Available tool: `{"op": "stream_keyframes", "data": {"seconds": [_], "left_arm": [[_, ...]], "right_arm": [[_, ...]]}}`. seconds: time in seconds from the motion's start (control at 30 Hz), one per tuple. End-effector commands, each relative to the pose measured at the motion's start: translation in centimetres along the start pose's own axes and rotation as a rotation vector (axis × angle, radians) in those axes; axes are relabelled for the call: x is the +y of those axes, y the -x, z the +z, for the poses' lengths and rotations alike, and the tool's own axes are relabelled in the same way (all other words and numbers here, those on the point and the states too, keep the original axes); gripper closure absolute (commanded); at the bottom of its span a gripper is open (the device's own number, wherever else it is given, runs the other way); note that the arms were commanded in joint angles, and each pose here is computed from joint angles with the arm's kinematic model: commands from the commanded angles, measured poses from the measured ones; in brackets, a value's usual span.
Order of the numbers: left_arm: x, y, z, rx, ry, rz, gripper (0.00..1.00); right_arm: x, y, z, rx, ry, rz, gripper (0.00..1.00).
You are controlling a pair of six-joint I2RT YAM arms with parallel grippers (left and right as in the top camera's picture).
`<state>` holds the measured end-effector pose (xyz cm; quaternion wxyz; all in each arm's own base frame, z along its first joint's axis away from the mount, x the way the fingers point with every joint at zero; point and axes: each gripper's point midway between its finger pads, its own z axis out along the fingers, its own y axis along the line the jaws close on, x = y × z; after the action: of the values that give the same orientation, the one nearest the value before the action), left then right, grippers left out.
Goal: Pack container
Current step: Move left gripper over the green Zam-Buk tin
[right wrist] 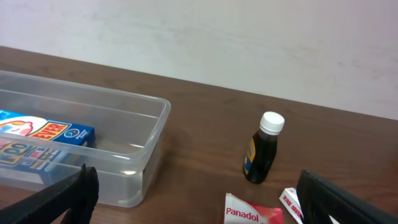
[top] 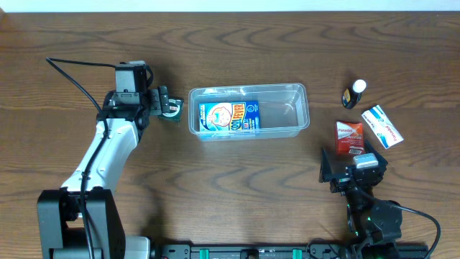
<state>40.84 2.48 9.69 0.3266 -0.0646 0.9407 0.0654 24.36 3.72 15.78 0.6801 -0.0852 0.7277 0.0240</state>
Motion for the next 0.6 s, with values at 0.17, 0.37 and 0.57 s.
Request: {"op": "stream_keyframes", "data": {"seconds": [0.17,0.37,0.57], "left_arm": [[0.0,0.6,-0.1,-0.01,-0.002,-0.006,0.02],[0.0,0.6,-0.1,-0.01,-0.002,-0.006,0.02],[0.0,0.6,-0.1,-0.01,-0.002,-0.006,0.02]], "right_arm": [[-1.6,1.6,-0.1,-0.063,-0.087,-0.078,0.01],[-0.7,2.4,-0.4,-0.061,-0.034,-0.106,0.01],[-2.8,6.8,-1.2,-0.045,-0.136,-0.165,0.01]]}}
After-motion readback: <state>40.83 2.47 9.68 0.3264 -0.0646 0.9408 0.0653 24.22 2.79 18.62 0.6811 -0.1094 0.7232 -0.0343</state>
